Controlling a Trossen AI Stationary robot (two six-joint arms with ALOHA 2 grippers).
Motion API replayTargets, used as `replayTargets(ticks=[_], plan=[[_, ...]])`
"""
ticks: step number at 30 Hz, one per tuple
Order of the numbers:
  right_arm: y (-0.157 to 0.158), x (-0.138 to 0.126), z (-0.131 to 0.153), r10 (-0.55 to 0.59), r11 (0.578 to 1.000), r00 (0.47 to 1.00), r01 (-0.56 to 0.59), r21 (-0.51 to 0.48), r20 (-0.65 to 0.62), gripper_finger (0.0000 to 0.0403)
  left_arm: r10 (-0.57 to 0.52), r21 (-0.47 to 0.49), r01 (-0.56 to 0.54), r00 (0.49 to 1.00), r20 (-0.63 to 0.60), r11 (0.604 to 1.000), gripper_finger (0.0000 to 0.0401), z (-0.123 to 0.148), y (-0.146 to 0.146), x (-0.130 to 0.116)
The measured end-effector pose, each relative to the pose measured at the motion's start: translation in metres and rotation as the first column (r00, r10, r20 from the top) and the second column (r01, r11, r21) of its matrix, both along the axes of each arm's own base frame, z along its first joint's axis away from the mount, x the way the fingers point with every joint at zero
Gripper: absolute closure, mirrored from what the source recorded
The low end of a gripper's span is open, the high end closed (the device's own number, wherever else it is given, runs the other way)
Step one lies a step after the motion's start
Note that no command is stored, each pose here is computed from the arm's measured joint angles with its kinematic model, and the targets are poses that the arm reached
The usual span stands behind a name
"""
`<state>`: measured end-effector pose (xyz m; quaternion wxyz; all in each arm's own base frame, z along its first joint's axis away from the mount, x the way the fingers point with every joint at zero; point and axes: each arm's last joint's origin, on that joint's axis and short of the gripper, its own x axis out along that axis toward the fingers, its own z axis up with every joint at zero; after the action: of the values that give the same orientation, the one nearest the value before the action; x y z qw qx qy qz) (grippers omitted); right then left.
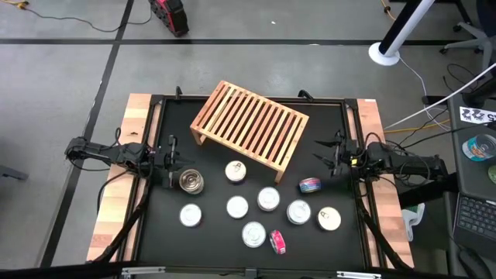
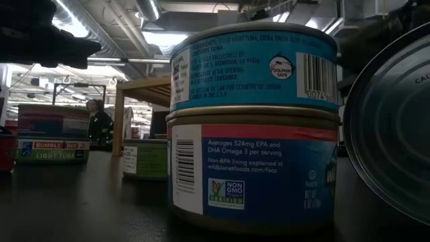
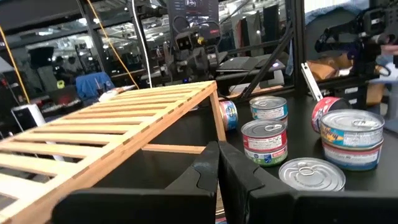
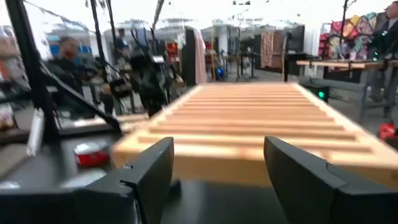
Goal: Stack canned seafood by type on shelf
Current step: Put the blue and pink tuna can on the shelf
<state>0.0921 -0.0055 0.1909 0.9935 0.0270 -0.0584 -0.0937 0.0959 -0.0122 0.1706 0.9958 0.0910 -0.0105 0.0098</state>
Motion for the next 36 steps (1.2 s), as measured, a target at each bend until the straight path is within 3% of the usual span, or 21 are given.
replayTargets(ticks=[9, 16, 22, 28, 36], plan=[[0.003, -0.011, 0.033, 0.116, 0.993, 0.991, -0.118, 0.020, 0.067, 0.0155, -0.003, -0.107, 0.003, 1.000, 0.002, 0.994, 0.0396, 0.000, 0.000, 0.000], [0.004, -0.020, 0.051, 0.136, 0.990, 0.988, -0.132, 0.052, -0.076, 0.0155, -0.002, -0.113, 0.003, 1.000, 0.002, 0.994, 0.0396, 0.000, 0.000, 0.000], [0.004, -0.016, 0.063, 0.137, 0.989, 0.969, -0.124, 0.076, -0.206, 0.0155, -0.005, -0.238, 0.006, 1.000, 0.005, 0.971, 0.0396, 0.000, 0.000, 0.000], [0.006, -0.004, 0.064, 0.200, 0.979, 0.888, -0.162, 0.124, -0.414, 0.0155, -0.006, -0.301, 0.008, 1.000, 0.006, 0.954, 0.0396, 0.000, 0.000, 0.000], [0.010, 0.020, 0.070, 0.345, 0.938, 0.780, -0.272, 0.214, -0.522, 0.0155, -0.006, -0.312, 0.008, 1.000, 0.006, 0.950, 0.0396, 0.000, 0.000, 0.000]])
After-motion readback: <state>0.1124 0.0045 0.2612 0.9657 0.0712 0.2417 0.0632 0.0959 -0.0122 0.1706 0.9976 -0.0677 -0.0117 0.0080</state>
